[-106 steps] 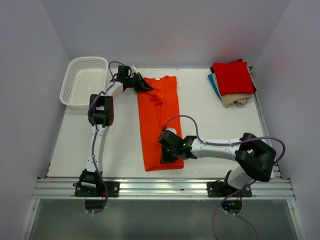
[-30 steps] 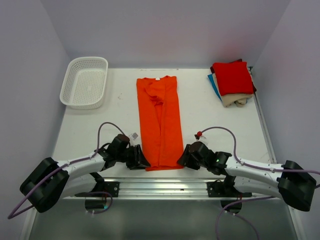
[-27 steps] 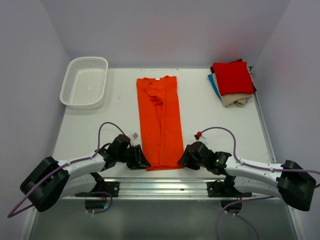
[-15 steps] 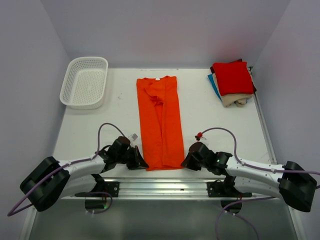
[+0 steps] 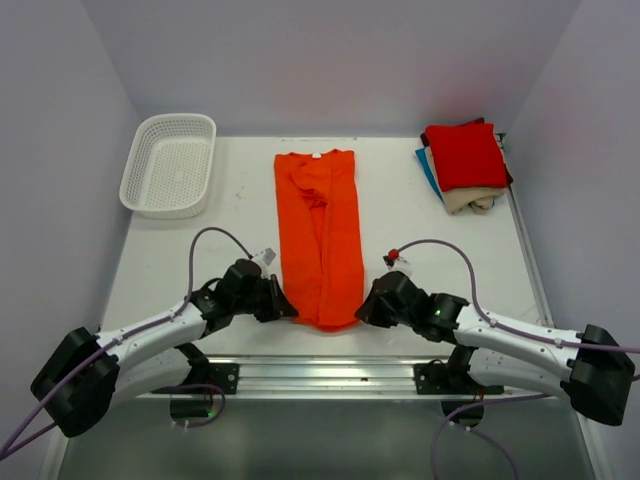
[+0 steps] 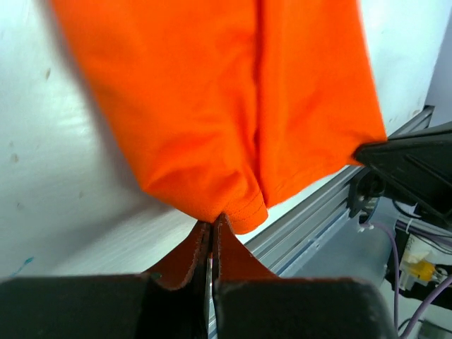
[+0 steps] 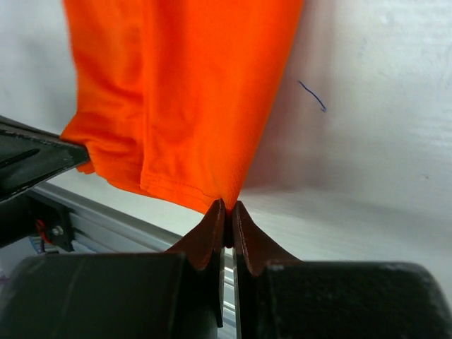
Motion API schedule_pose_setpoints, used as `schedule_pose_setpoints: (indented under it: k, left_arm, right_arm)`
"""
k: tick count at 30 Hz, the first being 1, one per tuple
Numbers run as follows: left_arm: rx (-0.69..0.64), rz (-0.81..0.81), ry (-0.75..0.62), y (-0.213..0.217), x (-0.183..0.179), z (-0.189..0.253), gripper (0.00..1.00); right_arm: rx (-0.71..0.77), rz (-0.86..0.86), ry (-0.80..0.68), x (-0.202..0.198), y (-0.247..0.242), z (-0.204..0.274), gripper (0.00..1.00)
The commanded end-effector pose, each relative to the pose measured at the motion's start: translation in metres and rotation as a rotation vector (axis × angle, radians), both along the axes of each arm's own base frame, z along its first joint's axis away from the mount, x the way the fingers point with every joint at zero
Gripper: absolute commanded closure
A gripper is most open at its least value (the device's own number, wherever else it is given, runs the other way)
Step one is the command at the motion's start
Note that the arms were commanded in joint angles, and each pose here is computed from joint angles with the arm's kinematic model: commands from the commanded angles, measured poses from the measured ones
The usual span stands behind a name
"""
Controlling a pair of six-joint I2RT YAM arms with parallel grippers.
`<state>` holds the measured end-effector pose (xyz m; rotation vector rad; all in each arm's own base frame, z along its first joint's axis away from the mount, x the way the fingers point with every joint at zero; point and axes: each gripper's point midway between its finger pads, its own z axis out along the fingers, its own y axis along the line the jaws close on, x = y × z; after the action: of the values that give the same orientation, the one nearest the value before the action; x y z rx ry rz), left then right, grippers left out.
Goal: Fold and stack the t-shirts
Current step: Fold the tshirt
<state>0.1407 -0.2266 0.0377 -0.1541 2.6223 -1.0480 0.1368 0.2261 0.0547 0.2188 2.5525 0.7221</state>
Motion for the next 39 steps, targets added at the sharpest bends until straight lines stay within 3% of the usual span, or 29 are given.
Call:
schedule_pose_setpoints:
  k: [1, 8, 14, 21, 39]
  left_arm:
    - [0.043, 0.001, -0.138, 0.0, 0.024, 0.029, 1.0]
    - [0.104, 0.001, -0.179, 0.003, 0.037, 0.037, 1.0]
    - [0.205, 0.065, -0.311, 0.015, 0.077, 0.06, 1.0]
    - [0.227, 0.104, -0.423, 0.022, 0.139, 0.09, 1.0]
    - [0.241, 0.169, -0.43, 0.039, 0.245, 0.077, 1.0]
  right_arm:
    - [-0.009, 0.007, -0.122, 0.023, 0.004, 0.035, 1.0]
    - [-0.037, 0.009, -0.148, 0.048, 0.001, 0.048, 1.0]
    - [-0.078, -0.006, -0.192, 0.081, -0.01, 0.065, 1.0]
    - [-0.089, -0.006, -0.231, 0.125, -0.005, 0.082, 1.0]
    - [-0.129, 0.024, -0.241, 0.227, 0.013, 0.078, 1.0]
